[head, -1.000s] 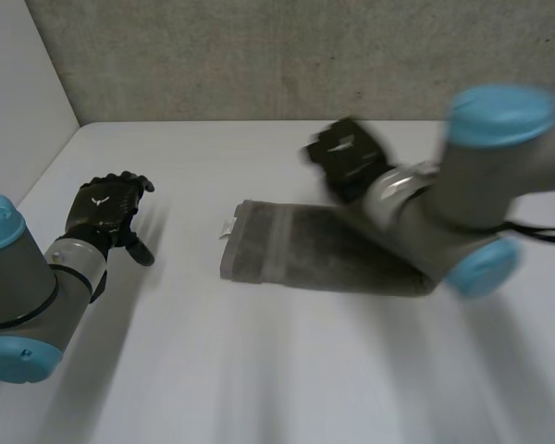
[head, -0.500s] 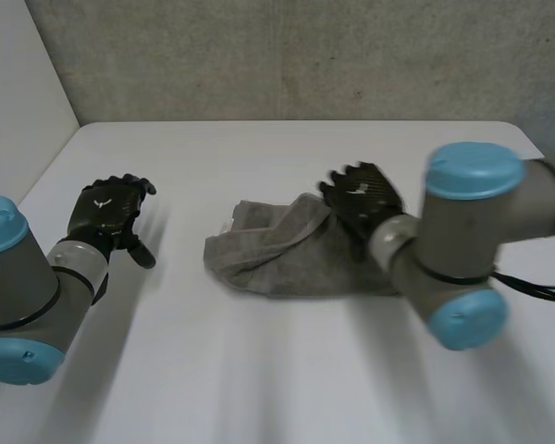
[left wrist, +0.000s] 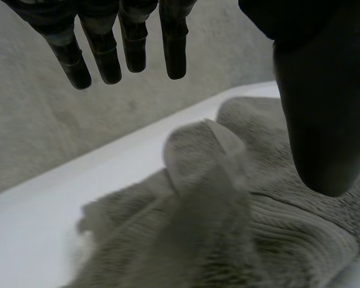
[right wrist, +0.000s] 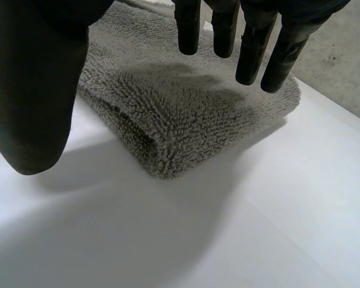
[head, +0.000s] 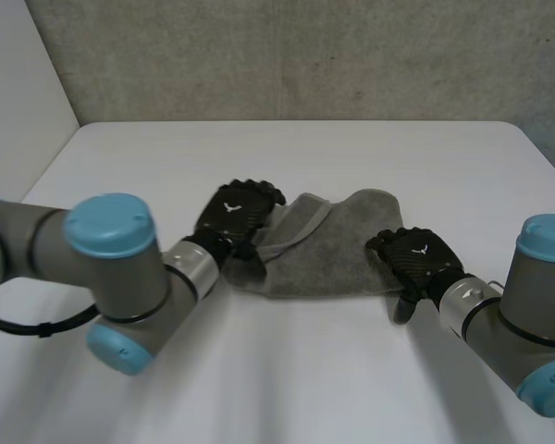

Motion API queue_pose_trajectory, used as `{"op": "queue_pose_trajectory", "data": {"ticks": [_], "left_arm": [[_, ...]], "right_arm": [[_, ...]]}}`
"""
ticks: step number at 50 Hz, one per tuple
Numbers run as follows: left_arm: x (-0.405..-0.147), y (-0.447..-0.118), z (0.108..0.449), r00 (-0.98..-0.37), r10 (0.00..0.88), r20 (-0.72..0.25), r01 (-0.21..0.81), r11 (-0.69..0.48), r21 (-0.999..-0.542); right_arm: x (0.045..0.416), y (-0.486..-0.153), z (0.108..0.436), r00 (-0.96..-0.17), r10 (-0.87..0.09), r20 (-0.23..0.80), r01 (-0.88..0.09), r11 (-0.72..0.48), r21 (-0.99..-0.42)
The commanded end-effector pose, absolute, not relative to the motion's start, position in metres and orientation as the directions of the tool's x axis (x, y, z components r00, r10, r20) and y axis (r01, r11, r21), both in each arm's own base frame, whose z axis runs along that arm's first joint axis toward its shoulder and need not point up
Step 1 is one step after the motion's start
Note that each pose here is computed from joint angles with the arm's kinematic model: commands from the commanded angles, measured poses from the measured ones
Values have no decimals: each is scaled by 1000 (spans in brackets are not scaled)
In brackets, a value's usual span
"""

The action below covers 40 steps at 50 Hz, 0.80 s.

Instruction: Fold the towel.

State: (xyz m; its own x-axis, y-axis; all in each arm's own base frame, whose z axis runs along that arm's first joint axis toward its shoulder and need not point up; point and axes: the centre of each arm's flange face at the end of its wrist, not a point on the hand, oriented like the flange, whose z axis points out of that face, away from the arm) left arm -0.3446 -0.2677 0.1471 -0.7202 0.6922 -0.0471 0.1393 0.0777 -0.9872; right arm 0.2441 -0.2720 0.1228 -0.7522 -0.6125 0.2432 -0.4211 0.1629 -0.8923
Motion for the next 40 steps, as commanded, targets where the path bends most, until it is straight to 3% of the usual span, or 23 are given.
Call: {"op": "queue_pose_trajectory", "data": {"ticks": [1,9,14,23,32,40], "left_arm": [[-358,-286,127,-740,671,-49,163,109,-981],[-360,-315,121,-824,562,-78,151,84,-985],[-348,-331,122,-863,499,-81,142,85,-986],[-329,-338,112,-888,452,-85,160,130,-979],[-294,-344,101,-940,322,-114,186,200,-962],[-284,-330,104,-944,310,-112,190,235,-953]], "right_arm": [[246,-270,120,-751,-610,254,-415,137,-899],[248,-269,115,-750,-606,266,-407,105,-907],[248,-269,113,-749,-607,266,-409,107,-906],[249,-272,109,-750,-605,268,-407,102,-908],[249,-274,107,-754,-595,278,-405,87,-910],[250,-276,103,-754,-594,281,-403,80,-912]]}}
